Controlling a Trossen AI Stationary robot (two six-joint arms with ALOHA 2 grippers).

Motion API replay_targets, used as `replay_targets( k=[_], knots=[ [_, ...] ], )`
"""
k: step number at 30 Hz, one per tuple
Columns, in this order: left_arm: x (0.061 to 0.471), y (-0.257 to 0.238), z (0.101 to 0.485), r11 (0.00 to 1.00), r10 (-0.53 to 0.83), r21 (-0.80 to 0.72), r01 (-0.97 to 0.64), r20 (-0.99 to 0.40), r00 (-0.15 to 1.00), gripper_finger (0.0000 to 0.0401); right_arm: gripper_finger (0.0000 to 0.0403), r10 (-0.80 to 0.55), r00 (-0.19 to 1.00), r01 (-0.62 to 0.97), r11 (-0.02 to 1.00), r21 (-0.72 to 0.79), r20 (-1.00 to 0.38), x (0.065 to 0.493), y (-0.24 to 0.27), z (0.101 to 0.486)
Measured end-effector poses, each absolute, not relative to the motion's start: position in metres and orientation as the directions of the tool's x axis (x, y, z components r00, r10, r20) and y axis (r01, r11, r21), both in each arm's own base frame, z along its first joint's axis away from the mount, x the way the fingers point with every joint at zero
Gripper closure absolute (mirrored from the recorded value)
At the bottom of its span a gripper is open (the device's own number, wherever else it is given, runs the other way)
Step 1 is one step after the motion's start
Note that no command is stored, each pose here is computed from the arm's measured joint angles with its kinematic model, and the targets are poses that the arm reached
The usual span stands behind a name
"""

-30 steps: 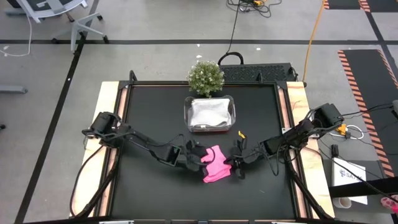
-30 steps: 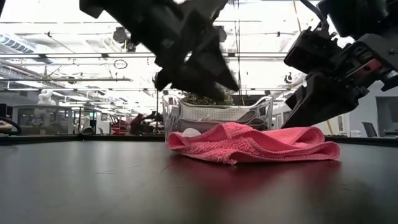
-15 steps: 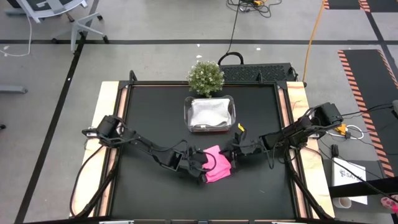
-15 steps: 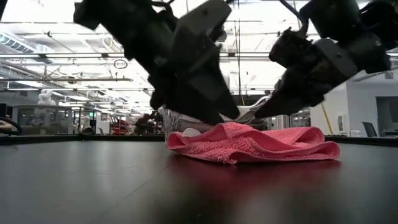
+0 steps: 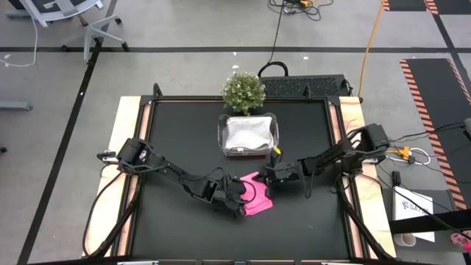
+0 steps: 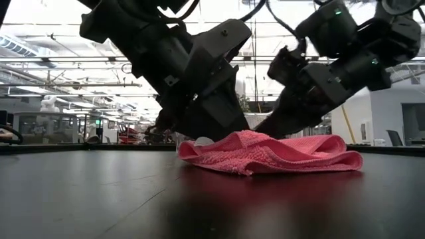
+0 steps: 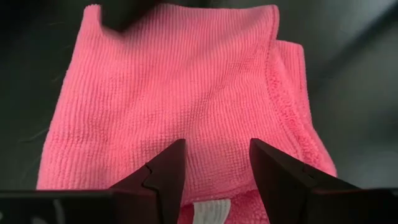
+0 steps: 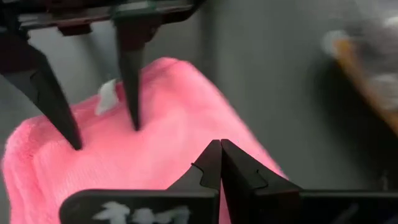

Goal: Fold microfiber towels
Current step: Fold the pink microfiber towel, then put the pink microfiber towel into the transparent bin

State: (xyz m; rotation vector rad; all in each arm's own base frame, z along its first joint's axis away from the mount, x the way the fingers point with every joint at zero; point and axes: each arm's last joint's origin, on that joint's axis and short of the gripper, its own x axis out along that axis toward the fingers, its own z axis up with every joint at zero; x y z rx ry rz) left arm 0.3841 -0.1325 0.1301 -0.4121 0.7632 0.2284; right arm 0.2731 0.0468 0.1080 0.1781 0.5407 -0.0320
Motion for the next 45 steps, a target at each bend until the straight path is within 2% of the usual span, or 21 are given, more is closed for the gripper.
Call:
replay_targets(
  k=[7, 16, 22, 33, 39, 45],
  knots=[
    [0.384, -0.132, 0.130, 0.892, 0.046, -0.285, -0.350, -0.714, 0.699, 0.0220, 0.0403, 0.069, 0.834, 0.013, 0.989, 0.145, -0.547, 0.298, 0.059, 0.094],
    [0.376, -0.148, 0.128, 0.860, -0.042, -0.364, -0.357, -0.749, 0.662, 0.0220, 0.0403, 0.045, 0.806, 0.016, 0.995, 0.097, -0.590, 0.297, 0.051, 0.090],
    [0.368, -0.159, 0.127, 0.831, -0.050, -0.384, -0.402, -0.772, 0.633, 0.0220, 0.0403, 0.033, 0.808, 0.028, 0.995, 0.094, -0.589, 0.298, 0.046, 0.090],
    [0.370, -0.152, 0.135, 0.879, -0.051, -0.343, -0.331, -0.758, 0.650, 0.0220, 0.0403, 0.048, 0.837, 0.024, 0.992, 0.124, -0.545, 0.297, 0.051, 0.103],
    [0.368, -0.139, 0.161, 0.909, 0.041, -0.258, -0.327, -0.725, 0.687, 0.0220, 0.0403, 0.076, 0.857, 0.009, 0.987, 0.162, -0.509, 0.292, 0.058, 0.125],
    [0.353, -0.114, 0.172, 0.842, 0.182, -0.178, -0.509, -0.795, 0.579, 0.0220, 0.0403, 0.120, 0.801, 0.005, 0.978, 0.207, -0.587, 0.273, 0.061, 0.148]
  ],
)
